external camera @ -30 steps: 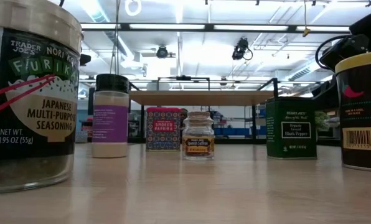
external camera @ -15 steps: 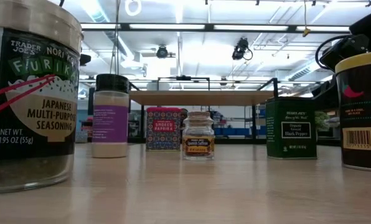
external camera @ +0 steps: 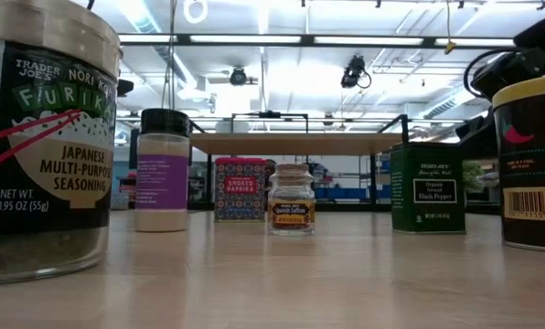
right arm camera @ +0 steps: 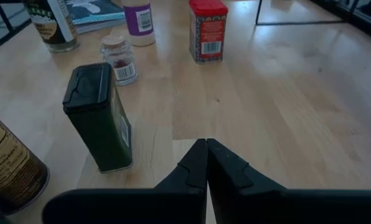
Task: Shelf spices
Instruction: Put the red seasoning cans on the shelf
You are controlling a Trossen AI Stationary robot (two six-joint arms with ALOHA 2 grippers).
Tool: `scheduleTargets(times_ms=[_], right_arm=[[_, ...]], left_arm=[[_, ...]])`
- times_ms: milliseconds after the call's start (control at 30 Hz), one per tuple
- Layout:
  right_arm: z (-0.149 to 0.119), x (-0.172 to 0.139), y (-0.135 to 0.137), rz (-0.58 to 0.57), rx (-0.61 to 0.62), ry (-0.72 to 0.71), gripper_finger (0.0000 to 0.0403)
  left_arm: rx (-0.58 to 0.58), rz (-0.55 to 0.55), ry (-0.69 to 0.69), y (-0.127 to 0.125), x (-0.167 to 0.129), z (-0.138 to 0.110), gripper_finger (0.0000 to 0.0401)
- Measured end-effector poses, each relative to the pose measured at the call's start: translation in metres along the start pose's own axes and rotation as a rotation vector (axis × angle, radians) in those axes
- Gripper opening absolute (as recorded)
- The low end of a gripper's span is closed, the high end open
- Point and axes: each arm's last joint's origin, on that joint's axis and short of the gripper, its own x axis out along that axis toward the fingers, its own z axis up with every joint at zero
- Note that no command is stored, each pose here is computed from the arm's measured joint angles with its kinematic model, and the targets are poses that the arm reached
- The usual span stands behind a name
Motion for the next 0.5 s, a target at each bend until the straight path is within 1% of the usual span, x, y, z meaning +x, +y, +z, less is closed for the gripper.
scheduleTargets(times_ms=[400,500], right_arm=[[0.0084,-0.0004,0.0006,0.006,0.008,-0.086,0.0008],[0.0093,-0.0005,0.0007,0.006,-0.010,-0.096,0.0007]], left_arm=[[0.000,0.000,0.000,0.0000,0.0000,0.0000,0.0170],[0.000,0.000,0.000,0.0000,0.0000,0.0000,0.0170]])
